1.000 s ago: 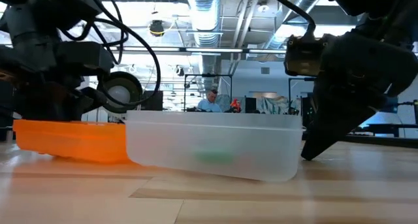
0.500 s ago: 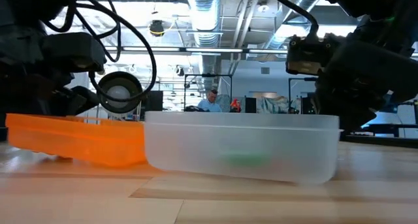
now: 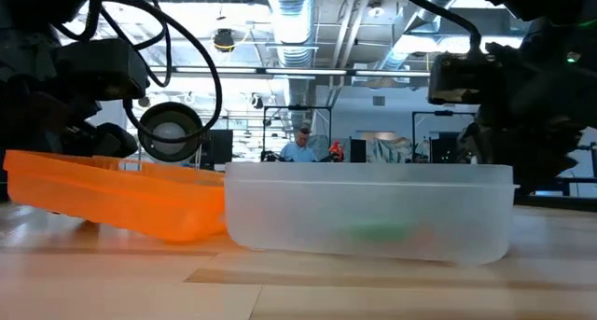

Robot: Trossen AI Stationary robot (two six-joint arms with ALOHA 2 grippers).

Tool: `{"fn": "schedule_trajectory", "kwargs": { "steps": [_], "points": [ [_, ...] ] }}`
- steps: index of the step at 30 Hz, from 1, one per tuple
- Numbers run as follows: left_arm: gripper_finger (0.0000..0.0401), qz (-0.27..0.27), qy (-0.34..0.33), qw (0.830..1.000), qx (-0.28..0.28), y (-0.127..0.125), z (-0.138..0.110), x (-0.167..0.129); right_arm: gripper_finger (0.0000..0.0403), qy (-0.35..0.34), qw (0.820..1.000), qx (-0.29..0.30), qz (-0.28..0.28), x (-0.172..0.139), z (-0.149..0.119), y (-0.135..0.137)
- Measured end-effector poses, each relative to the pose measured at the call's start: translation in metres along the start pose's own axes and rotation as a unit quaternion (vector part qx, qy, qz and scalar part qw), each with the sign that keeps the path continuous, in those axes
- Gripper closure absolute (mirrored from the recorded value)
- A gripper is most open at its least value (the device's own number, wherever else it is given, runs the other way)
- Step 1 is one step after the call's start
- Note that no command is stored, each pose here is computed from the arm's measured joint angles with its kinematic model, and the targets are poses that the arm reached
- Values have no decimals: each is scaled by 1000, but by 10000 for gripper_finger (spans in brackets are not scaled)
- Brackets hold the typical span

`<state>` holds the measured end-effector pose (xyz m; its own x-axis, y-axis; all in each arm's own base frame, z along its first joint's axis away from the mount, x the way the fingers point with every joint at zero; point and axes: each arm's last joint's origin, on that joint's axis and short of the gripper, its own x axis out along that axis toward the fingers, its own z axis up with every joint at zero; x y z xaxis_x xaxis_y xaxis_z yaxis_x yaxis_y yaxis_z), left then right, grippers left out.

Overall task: Pick & place school supplies into a supply box
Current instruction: Close the orange supply box

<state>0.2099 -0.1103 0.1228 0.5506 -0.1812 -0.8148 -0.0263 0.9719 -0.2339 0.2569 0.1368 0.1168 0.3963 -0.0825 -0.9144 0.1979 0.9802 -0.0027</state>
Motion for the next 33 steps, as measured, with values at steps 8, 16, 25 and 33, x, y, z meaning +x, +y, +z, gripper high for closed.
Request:
{"fn": "schedule_trajectory", "kwargs": {
  "steps": [8,16,25,33],
  "points": [
    [248,-12,-13,1000,-3,-4,1,0,403,20,998,-56,6,-8,-2,-4],
    [248,33,1,999,24,0,-4,0,403,3,998,-52,33,-8,0,2],
    [248,58,-1,998,25,17,3,1,403,-18,995,-41,94,-8,7,11],
    [247,38,11,997,65,28,9,2,403,-18,994,-42,96,-9,5,14]
  ]
}}
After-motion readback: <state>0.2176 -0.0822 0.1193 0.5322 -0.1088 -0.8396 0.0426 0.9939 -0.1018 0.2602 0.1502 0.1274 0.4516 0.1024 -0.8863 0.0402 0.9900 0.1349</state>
